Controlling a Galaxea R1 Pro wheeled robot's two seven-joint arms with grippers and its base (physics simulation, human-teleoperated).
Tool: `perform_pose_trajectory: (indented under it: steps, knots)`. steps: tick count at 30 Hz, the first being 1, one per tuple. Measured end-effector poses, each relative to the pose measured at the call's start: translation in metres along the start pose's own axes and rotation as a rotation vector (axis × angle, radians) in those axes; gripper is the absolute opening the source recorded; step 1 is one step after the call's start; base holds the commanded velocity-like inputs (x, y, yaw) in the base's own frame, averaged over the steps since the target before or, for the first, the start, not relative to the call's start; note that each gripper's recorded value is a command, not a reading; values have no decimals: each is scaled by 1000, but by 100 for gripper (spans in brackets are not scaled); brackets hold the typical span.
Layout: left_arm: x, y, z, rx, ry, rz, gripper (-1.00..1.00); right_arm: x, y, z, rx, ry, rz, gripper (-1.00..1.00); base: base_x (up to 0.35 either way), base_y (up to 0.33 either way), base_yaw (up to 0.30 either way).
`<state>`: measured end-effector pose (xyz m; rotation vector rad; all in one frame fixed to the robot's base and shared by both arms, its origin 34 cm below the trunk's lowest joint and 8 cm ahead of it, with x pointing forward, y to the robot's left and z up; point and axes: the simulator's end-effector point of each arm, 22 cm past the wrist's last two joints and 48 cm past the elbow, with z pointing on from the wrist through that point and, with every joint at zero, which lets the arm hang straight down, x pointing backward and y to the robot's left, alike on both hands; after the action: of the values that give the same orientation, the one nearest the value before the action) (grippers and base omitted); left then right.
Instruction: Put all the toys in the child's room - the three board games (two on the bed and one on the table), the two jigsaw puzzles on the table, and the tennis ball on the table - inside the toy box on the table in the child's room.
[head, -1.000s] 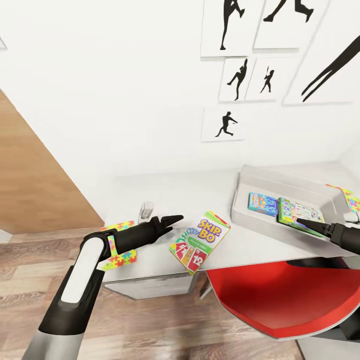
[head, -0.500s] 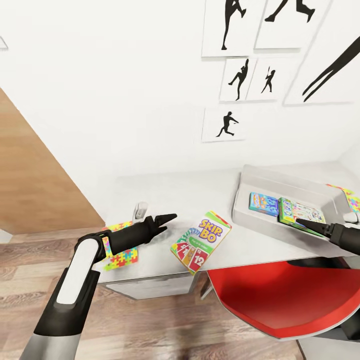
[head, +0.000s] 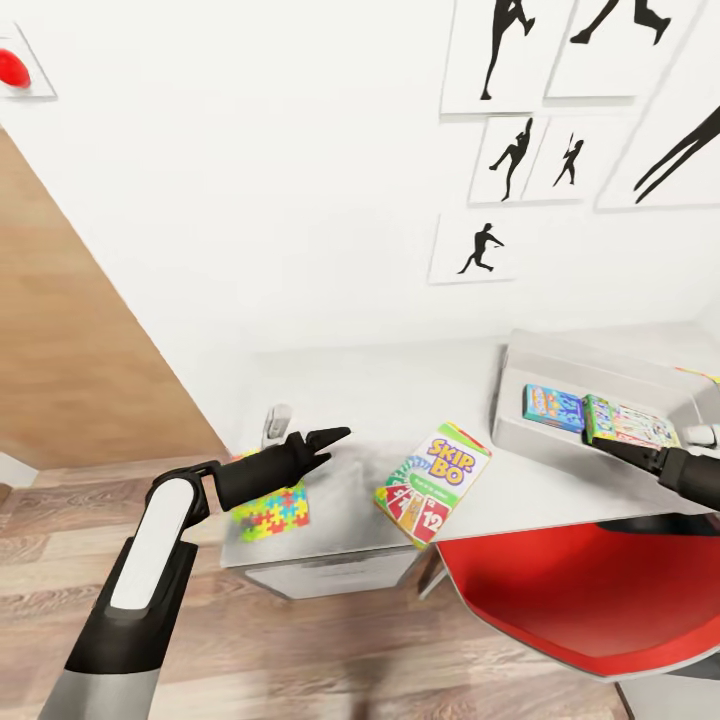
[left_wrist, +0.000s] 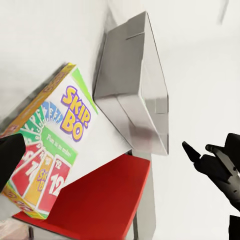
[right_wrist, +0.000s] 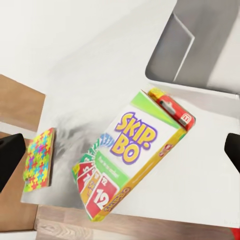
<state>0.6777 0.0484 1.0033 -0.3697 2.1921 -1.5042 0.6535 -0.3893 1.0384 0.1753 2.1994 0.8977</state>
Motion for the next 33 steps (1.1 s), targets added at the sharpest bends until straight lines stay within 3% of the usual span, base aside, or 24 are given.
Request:
perform_pose_trajectory:
  steps: [26, 33]
  knots:
    - [-1, 1, 0, -4, -2, 0, 100, 1, 1, 1, -2, 2, 2, 100, 0, 281, 0]
    - [0, 6, -2, -20, -1, 0, 100, 3, 1, 2, -4, 5, 3, 100, 0, 161, 0]
